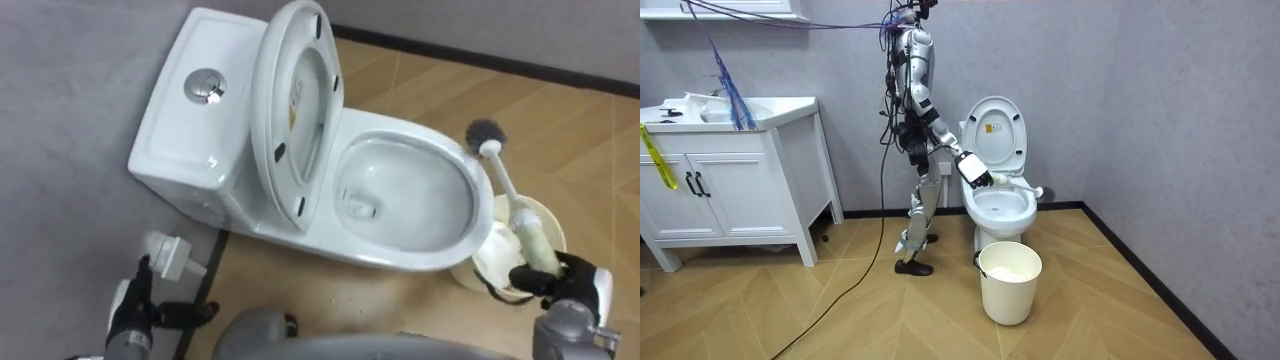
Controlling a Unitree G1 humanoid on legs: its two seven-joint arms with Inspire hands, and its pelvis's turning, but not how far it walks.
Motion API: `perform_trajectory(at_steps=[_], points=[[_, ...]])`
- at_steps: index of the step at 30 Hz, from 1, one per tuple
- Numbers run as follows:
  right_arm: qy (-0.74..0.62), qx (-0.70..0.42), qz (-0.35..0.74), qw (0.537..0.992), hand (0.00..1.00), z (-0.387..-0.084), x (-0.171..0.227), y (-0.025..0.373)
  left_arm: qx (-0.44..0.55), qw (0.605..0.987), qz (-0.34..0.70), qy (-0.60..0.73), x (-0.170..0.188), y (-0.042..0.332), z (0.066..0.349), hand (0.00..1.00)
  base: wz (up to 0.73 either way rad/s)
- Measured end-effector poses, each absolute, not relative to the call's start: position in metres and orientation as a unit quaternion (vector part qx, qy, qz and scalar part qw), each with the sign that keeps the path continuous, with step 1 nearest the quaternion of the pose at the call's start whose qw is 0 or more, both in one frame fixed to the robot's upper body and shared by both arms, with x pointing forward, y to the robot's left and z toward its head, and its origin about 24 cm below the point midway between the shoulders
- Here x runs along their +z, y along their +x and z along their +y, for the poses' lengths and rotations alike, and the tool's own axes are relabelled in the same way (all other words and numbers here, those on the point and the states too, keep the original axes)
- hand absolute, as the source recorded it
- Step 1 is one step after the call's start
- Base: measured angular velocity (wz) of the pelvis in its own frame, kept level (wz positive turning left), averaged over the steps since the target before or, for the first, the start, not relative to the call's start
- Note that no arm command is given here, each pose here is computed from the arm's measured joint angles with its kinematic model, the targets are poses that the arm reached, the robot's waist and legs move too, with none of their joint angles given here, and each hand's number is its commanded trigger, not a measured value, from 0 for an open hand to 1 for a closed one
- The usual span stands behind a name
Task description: Brush toilet
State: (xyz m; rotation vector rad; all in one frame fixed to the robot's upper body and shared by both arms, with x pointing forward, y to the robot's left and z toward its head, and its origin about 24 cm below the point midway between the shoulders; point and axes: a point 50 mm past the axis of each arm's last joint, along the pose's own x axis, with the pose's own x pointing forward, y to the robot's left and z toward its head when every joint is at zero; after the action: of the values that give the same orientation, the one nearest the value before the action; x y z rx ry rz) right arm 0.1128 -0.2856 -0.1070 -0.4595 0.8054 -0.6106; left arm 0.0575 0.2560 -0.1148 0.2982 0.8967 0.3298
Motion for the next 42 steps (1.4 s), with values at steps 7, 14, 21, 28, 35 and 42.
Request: perform_trajectory(at_steps=[7, 14, 21, 28, 35, 42], points=[[-0.248, -0.266, 0.366, 0.857, 1.00, -0.270, -0.110, 0.111, 0.231, 0.874, 0.394, 0.168, -0.105, 0.053, 0.253, 0.00, 0.09], [-0.277, -0.217, 0.363, 0.863, 1.00, -0.259, -0.114, 0.108, 0.224, 0.910, 0.276, 0.214, -0.075, 0.098, 0.242, 0.00, 0.05], [-0.311, -0.159, 0.392, 0.851, 1.00, -0.254, -0.126, 0.097, 0.213, 0.921, 0.158, 0.285, -0.038, 0.132, 0.233, 0.00, 0.09], [-0.322, -0.103, 0.428, 0.838, 1.00, -0.252, -0.138, 0.089, 0.183, 0.904, 0.053, 0.382, -0.017, 0.162, 0.221, 0.00, -0.01], [-0.315, -0.070, 0.452, 0.831, 1.00, -0.256, -0.143, 0.087, 0.135, 0.903, 0.006, 0.409, -0.014, 0.177, 0.198, 0.00, -0.02], [-0.348, -0.037, 0.457, 0.818, 1.00, -0.260, -0.143, 0.083, 0.097, 0.900, 0.038, 0.424, -0.034, 0.174, 0.195, 0.00, -0.12]])
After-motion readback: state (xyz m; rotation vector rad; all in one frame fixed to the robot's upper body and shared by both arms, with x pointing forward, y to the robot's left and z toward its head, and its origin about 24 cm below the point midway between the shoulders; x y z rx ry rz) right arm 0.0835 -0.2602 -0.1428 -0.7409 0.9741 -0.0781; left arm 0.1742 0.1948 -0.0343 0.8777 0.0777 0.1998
